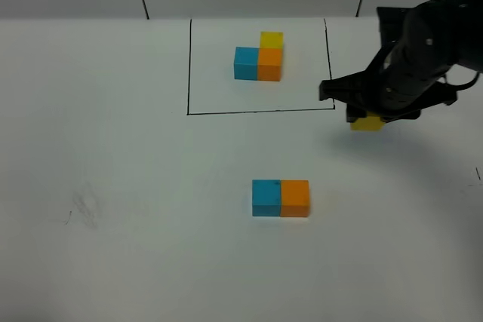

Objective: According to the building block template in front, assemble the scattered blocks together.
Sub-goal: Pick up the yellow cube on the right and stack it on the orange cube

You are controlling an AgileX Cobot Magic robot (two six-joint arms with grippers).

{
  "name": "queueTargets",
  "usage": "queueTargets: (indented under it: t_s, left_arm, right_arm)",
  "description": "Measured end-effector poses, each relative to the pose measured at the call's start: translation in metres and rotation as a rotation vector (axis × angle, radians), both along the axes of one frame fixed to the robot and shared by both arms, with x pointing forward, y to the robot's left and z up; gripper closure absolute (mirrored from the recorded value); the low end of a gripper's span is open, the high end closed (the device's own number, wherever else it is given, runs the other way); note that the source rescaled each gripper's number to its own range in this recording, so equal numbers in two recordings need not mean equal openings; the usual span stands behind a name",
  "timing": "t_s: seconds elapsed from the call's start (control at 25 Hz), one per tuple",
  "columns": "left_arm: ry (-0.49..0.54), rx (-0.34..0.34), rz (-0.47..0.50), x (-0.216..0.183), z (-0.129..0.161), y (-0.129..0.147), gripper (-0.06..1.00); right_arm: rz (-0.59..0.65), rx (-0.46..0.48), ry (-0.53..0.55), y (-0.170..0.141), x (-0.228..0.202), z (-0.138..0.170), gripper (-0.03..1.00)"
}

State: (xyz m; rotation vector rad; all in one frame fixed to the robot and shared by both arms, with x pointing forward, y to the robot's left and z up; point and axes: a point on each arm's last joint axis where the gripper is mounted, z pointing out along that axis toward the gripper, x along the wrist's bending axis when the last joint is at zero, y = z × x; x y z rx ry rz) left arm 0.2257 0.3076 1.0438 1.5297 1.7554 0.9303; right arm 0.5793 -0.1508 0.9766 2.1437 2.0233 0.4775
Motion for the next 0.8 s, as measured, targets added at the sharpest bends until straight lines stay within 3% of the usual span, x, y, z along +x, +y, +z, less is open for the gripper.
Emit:
queueTargets:
  t_s: [0.4, 0.6, 0.8]
  left_arm:
    - [0.000, 0.000, 0.000, 0.000, 0.000, 0.000, 0.34]
    - [0.000, 0.000, 0.000, 0.000, 0.000, 0.000, 0.34]
    - [0.000, 0.000, 0.000, 0.000, 0.000, 0.000, 0.34]
  right_arm:
    - [-0.147, 0.007, 0.088, 0.064, -0.004, -0.032, 0.80]
    - [-0.106, -0.066, 0.037, 0.082, -0.016, -0.032, 0.80]
    - [-0.082, -0.066, 0.019, 0.097, -0.026, -0.031, 0.80]
